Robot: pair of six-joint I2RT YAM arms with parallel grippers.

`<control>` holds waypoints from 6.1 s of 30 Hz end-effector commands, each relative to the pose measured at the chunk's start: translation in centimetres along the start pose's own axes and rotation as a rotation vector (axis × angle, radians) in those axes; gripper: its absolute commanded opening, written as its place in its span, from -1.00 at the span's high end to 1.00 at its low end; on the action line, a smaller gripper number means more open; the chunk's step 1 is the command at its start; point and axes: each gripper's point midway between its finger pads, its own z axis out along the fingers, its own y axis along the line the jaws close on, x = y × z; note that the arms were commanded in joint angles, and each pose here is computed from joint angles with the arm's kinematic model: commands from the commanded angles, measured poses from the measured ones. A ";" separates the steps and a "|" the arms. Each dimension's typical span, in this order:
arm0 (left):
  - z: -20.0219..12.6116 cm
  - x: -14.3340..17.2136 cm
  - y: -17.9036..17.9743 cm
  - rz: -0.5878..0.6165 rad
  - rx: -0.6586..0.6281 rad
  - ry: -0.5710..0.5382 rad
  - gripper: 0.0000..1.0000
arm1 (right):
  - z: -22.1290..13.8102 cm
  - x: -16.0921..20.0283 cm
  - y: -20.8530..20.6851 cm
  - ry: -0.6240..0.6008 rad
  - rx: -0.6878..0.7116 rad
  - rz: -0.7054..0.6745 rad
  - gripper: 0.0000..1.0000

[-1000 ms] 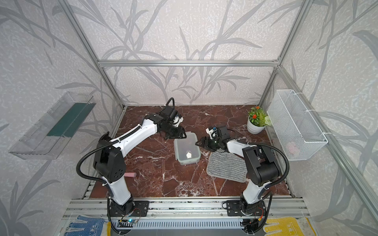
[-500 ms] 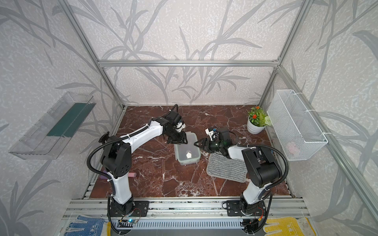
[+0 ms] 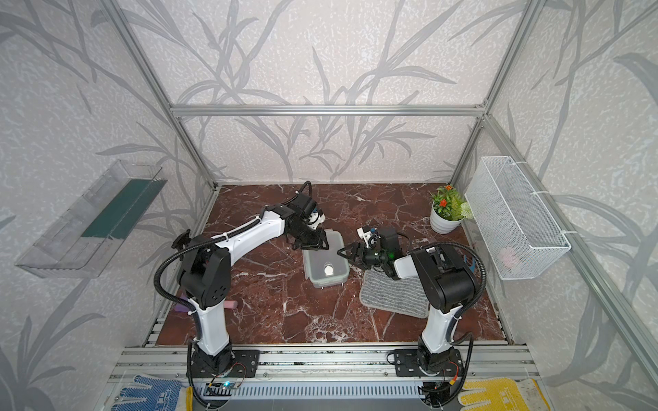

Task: Wipe the insides of the lunch boxes
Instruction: Open the fastener of the lunch box, then open the lid of the lunch box, then place the lid at the center of the board.

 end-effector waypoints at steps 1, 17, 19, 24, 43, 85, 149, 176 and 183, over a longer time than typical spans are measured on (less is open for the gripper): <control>5.0 5.8 5.5 -0.071 -0.169 0.239 0.09 | 0.3 0.1 1.2 -0.001 -0.080 -0.027 -0.42; 6.0 7.1 6.6 -0.084 -0.198 0.289 0.11 | 1.3 0.1 1.2 -0.036 -0.181 0.010 0.13; 6.2 7.3 6.8 -0.084 -0.200 0.293 0.12 | 1.3 0.1 1.5 -0.038 -0.186 0.004 0.21; 6.5 7.7 7.1 -0.089 -0.204 0.306 0.12 | 1.2 0.0 1.8 -0.046 -0.186 0.002 0.53; 6.6 8.1 7.4 -0.093 -0.217 0.314 0.14 | 0.3 -0.2 1.1 -0.085 -0.017 -0.033 1.00; -8.8 -2.4 4.4 -0.086 -0.077 -0.128 -0.16 | 0.6 -0.9 1.2 0.010 0.124 -0.024 -0.51; -11.6 -1.8 3.6 -0.222 0.310 -0.325 -0.44 | -4.0 2.5 8.7 -0.173 0.207 -0.646 1.00; -18.0 -2.6 0.7 -0.089 0.323 -0.408 -0.49 | -7.2 3.7 12.0 -0.337 0.236 -0.874 1.00; -15.2 1.9 0.5 -0.101 0.388 -0.404 -0.57 | -7.2 4.4 10.6 -0.332 0.261 -0.892 1.00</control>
